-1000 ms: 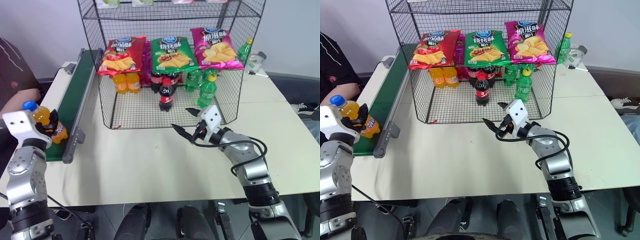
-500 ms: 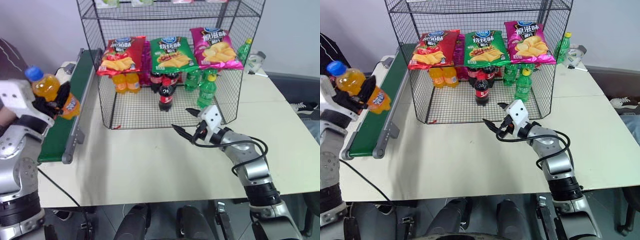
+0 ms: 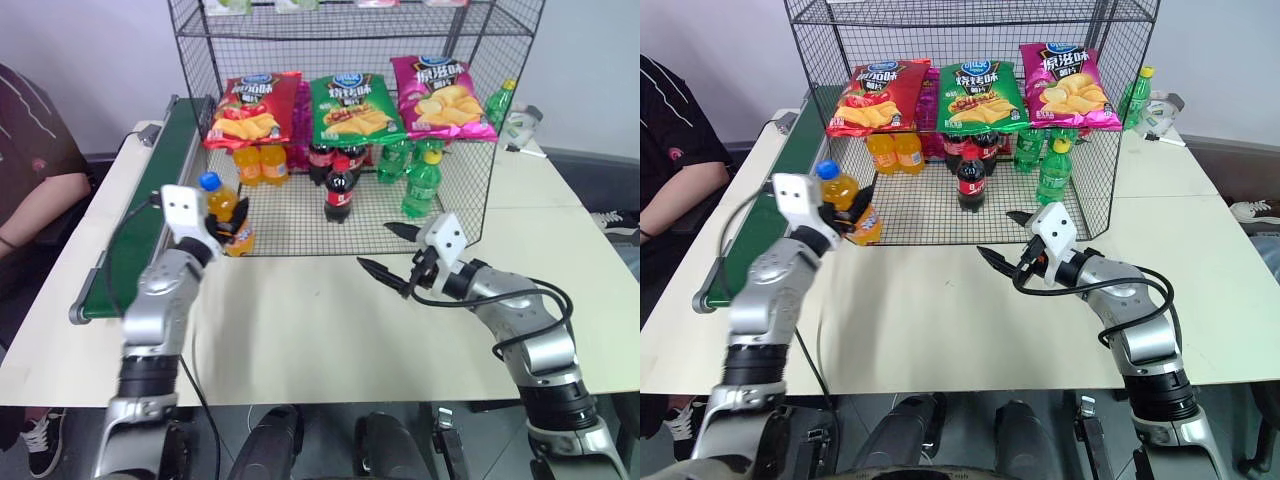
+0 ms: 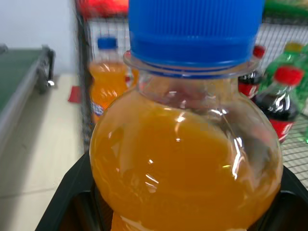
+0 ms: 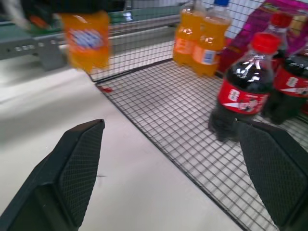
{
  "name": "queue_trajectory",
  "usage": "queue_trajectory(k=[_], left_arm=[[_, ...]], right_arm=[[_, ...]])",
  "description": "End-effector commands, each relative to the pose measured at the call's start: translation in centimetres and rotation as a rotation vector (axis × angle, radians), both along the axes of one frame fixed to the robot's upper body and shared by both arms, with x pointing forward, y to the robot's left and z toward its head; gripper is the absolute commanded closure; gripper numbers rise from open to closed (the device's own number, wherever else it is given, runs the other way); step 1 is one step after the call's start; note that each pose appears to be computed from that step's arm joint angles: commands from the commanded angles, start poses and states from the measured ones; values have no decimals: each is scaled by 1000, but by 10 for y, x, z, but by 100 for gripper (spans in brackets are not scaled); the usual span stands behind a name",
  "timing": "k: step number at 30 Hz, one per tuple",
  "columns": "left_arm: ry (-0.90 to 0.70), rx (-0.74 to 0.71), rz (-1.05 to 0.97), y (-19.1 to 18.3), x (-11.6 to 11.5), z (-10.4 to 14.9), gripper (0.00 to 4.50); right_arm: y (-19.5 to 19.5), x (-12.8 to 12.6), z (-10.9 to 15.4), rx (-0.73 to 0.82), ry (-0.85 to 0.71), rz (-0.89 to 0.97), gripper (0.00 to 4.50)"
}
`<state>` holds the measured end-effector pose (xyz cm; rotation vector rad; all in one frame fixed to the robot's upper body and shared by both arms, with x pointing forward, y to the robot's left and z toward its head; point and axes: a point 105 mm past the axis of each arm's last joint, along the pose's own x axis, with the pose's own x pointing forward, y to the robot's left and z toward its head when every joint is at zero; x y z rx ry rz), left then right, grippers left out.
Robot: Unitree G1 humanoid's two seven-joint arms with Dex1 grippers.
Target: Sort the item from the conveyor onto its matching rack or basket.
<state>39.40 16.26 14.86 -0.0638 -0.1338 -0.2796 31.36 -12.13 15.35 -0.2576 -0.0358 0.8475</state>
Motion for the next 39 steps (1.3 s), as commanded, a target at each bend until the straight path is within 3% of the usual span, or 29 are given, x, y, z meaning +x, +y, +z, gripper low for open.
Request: queue_trajectory(k=[1,9,21,22,24,33,39], left_arm=[[-134,24,2,-13,17,26,171],[-101,67,40,-30,52,12,171],[-41,52,63,-23,57,-9,171],[-41,48,60,-23,56,-9,88],[-48,49,50,-23,55,-8,2],[-226,61,45,-9,33,23,2],[-250,43,52,5,14,39,2]], right_arm=[[-1,-6,15,9,-50,4,0],[-4,-11,13,8,-51,-29,0],[-5,-10,13,6,-58,-39,0],[-5,-10,14,6,-58,-38,0],[-4,-9,14,7,-59,-35,0],[-3,-10,11,8,-52,-28,0],[-2,-10,10,8,-47,-23,0]])
